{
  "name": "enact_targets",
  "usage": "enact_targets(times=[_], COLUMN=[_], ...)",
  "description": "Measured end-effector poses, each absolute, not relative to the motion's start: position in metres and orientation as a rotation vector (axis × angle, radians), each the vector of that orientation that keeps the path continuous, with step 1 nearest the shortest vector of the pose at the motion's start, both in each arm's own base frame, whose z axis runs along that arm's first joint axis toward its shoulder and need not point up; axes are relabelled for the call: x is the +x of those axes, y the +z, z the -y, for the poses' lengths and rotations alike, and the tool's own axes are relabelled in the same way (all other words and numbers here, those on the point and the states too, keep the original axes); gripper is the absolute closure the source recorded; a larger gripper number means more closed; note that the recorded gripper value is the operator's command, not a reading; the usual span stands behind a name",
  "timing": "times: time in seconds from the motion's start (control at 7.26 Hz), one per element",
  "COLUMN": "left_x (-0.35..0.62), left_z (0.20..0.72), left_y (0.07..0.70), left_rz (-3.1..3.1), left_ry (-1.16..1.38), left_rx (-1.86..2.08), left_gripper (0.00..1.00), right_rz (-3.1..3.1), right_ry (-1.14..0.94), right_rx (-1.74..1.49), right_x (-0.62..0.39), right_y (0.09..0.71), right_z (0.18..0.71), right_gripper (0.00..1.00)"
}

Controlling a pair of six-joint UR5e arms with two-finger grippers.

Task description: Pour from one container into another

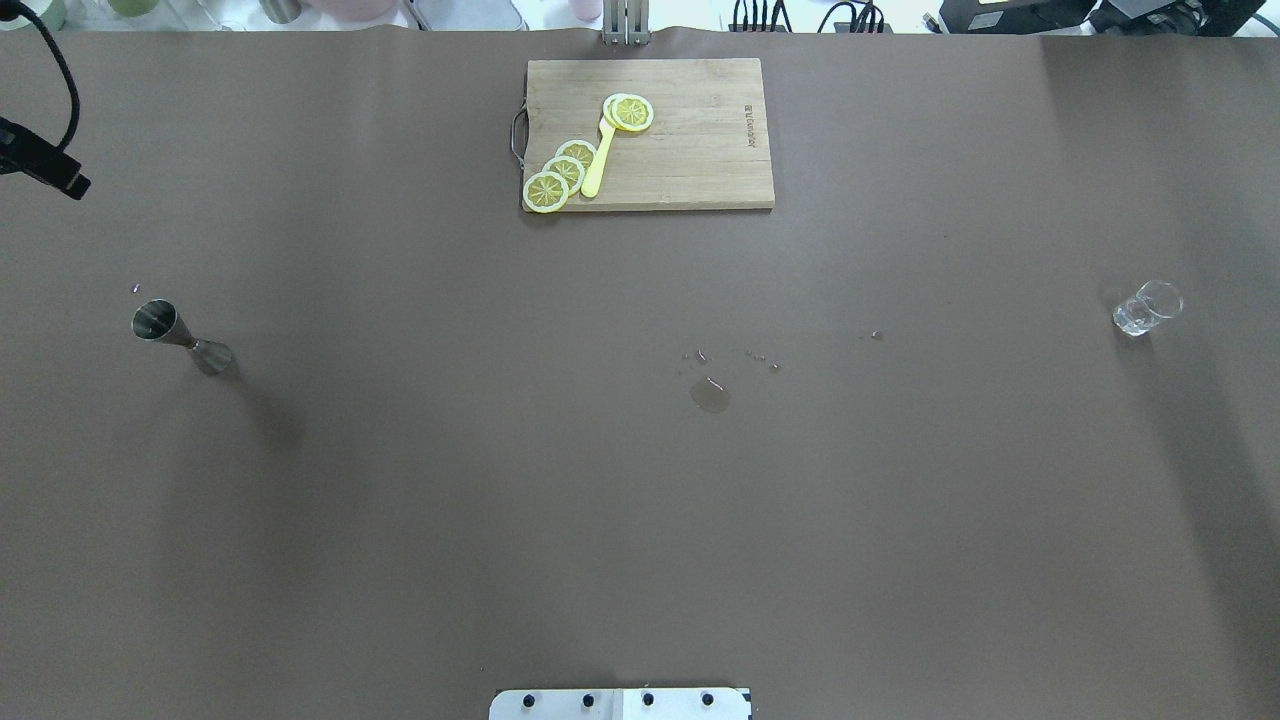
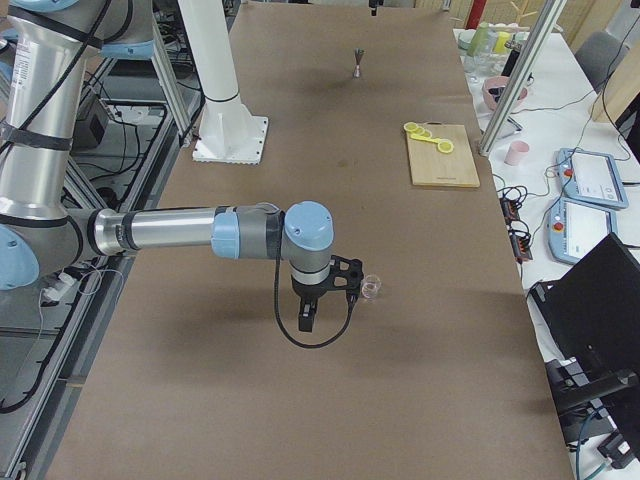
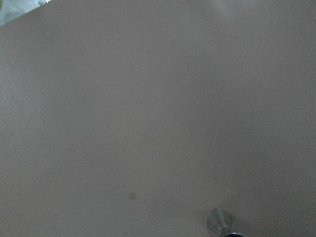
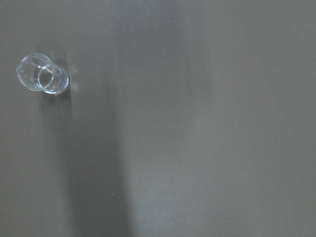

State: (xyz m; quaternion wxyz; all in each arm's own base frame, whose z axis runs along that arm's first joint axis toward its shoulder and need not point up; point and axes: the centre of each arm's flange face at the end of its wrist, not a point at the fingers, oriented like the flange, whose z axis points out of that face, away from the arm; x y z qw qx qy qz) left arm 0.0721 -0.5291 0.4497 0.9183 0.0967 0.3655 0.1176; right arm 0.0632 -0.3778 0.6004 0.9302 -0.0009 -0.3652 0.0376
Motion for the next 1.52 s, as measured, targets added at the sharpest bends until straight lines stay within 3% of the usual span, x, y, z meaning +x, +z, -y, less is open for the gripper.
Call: enact_targets(times=[0.69, 1.52], left_x=[-0.052, -0.074], left_z=[0.414, 0.376], left_y=[0.621, 0.660], left_rz=[-0.835, -0.849], left_ry=[0.129, 0.155], left_rx=[0.033, 0.025], left_gripper=[0.01, 0.01], right_rz=[0.786, 0.798], right_ry=[0.060, 0.035], right_rx=[0.043, 0.103], right_x=[0.060, 0.060], right_y=[0.593, 0.585], right_z=[0.381, 0.386], right_gripper=[0.00, 0.00])
